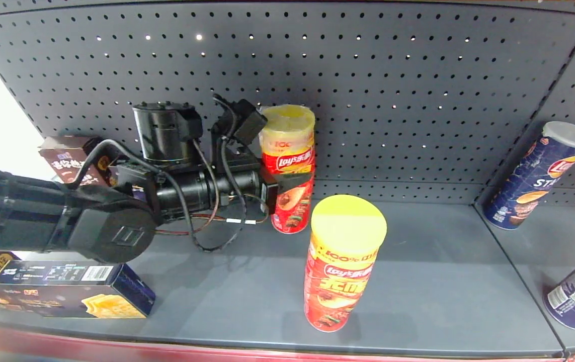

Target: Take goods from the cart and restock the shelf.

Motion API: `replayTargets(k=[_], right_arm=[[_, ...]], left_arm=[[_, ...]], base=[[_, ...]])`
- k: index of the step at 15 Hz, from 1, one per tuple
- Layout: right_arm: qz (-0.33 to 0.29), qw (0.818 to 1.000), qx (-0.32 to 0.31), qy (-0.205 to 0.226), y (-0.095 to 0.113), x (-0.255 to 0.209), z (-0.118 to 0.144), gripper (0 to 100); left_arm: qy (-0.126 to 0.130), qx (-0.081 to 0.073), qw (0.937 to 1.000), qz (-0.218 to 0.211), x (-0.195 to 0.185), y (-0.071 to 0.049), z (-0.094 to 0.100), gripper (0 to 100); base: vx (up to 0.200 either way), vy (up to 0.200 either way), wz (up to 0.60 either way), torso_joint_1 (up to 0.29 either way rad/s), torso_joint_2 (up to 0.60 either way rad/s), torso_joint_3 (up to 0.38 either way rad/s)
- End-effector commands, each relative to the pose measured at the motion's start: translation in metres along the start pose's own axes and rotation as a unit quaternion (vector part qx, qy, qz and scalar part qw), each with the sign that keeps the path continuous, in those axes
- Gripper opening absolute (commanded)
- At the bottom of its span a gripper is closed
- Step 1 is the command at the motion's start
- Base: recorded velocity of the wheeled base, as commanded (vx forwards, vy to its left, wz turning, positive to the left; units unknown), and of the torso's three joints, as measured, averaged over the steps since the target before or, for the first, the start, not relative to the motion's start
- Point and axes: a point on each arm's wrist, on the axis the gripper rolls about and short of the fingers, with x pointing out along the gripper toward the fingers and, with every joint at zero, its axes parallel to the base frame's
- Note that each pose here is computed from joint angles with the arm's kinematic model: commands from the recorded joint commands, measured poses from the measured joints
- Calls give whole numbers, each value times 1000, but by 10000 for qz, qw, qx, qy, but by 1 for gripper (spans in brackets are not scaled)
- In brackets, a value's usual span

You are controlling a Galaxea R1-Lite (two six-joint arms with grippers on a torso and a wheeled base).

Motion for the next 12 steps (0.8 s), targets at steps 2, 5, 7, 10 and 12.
replayTargets(k=[2,5,7,10,12], right_arm=[[0,10000,-2,12,0,0,0,100],[0,10000,-2,12,0,0,0,100],[0,10000,-2,12,0,0,0,100],[0,10000,-2,12,0,0,0,100],[0,10000,-2,12,0,0,0,100]], left_arm=[[100,-58,9999,-101,27,7,-17,0],[127,-66,9998,-98,37,12,-24,0],[113,-49,9999,-111,44,14,-28,0],[191,-66,9997,-116,47,15,-35,0],[232,-104,9996,-115,47,14,-36,100]], base=[[0,0,0,0,0,0],[0,0,0,0,0,0],[0,0,0,0,0,0],[0,0,0,0,0,0],[0,0,0,0,0,0]])
